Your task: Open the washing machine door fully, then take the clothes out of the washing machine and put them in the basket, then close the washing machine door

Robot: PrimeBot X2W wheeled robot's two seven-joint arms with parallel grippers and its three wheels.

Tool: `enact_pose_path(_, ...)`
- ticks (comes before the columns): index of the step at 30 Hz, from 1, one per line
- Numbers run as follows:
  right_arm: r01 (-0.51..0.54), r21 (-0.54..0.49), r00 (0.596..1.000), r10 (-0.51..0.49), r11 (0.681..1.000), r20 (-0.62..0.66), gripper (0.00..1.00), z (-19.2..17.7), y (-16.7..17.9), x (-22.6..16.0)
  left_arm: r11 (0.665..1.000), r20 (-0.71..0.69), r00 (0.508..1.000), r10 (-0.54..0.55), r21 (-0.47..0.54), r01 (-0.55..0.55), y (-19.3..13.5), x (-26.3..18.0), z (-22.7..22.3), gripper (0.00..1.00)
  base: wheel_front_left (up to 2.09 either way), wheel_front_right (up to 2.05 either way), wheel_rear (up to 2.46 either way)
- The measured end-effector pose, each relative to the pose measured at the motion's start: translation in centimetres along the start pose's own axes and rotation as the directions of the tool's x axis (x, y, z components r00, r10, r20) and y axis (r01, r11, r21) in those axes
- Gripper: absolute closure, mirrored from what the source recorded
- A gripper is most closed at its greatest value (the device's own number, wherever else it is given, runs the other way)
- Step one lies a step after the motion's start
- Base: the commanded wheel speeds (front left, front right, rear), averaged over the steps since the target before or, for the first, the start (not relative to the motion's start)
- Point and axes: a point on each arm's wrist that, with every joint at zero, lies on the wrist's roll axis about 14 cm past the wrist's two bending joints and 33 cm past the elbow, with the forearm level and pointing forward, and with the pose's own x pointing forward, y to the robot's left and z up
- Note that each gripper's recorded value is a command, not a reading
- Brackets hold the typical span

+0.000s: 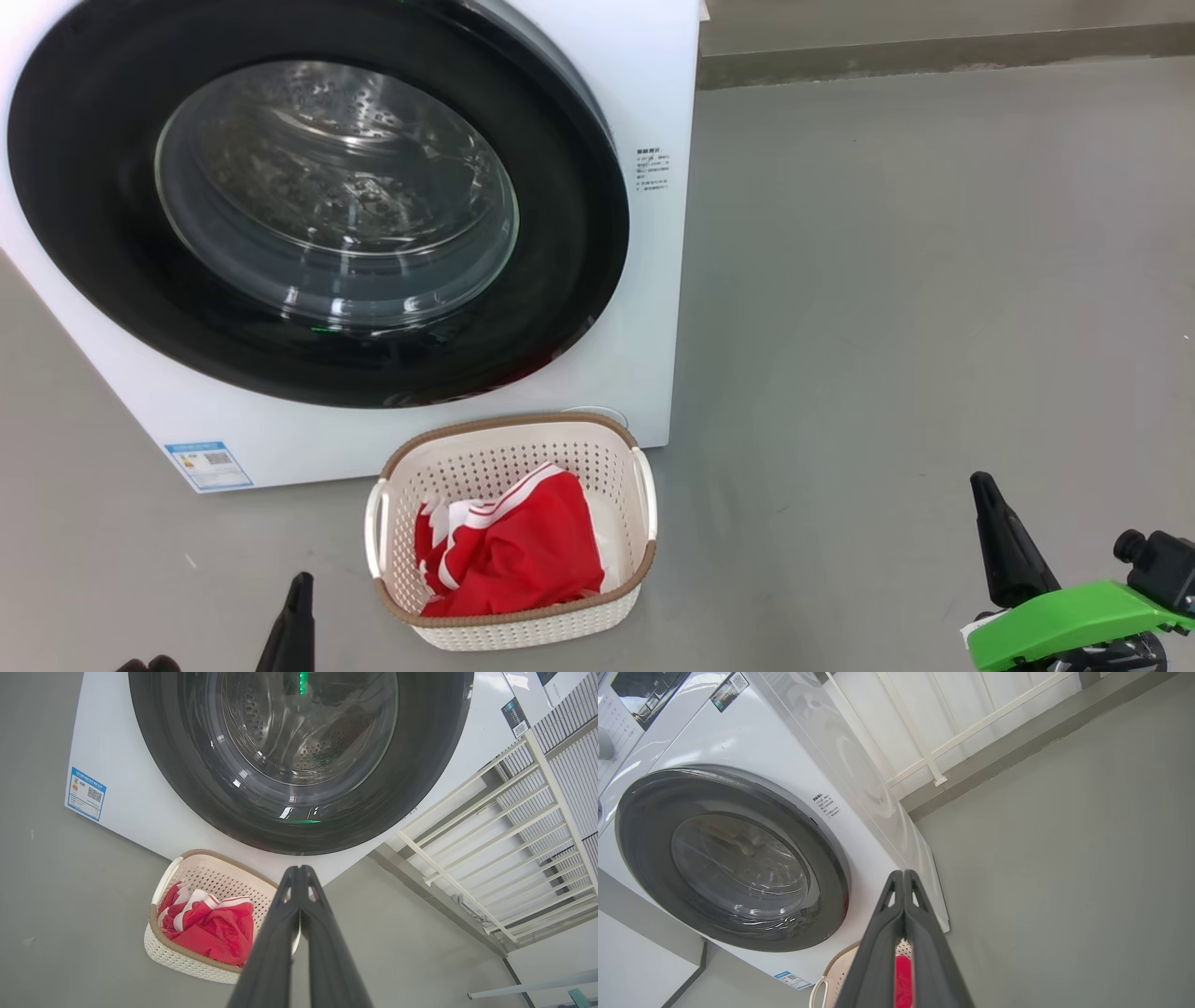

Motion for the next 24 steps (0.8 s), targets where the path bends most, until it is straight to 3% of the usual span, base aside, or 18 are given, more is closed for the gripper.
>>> enact_pose_path(13, 0.013, 0.143, 1.0, -0.011, 0.99, -0.013, 1.0, -0.06, -0.06, 0.49, 0.992, -0.012, 1.0, 0.007, -0.126, -0.009, 0.12, 0.44, 0.11, 1.0, 0.0, 0.0, 0.0)
enact_pose_path(24, 0.025, 0.276, 0.999, -0.018, 0.961, -0.028, 1.0, -0.26, -0.15, 0.8, 0.967, -0.025, 1.0, 0.009, -0.253, -0.015, 0.17, 0.82, 0.09, 1.0, 0.0, 0.0, 0.0)
